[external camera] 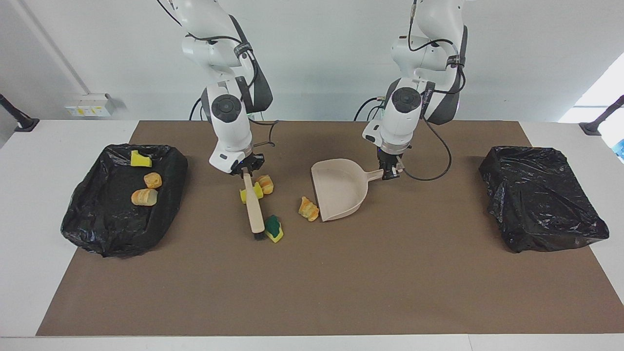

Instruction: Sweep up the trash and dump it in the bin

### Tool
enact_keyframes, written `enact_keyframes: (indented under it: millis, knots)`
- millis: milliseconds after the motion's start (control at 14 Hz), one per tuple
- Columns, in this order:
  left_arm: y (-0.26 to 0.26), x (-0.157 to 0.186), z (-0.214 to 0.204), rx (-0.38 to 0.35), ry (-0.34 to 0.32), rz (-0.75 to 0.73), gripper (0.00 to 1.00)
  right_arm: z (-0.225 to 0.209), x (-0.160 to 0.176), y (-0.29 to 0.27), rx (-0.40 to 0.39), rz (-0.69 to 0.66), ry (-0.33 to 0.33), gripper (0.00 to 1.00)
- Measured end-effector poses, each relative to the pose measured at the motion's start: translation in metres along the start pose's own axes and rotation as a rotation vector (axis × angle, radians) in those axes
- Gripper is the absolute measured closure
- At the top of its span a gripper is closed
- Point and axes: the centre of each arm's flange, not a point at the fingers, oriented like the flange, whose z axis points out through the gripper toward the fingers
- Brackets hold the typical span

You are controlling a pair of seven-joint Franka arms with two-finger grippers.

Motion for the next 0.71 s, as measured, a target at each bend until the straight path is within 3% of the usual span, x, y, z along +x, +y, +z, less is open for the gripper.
enact_keyframes:
  millis: [500, 714]
  knots:
    - [0.0, -0.001, 0.001, -0.002, -0.002, -0.001, 0.69, -0.004, -0.004, -0.091, 0.119, -0.107, -0.005, 0.74]
    - [0.0, -0.001, 0.001, 0.001, 0.0, -0.001, 0.69, -0.022, -0.004, -0.13, 0.266, -0.095, 0.013, 0.74]
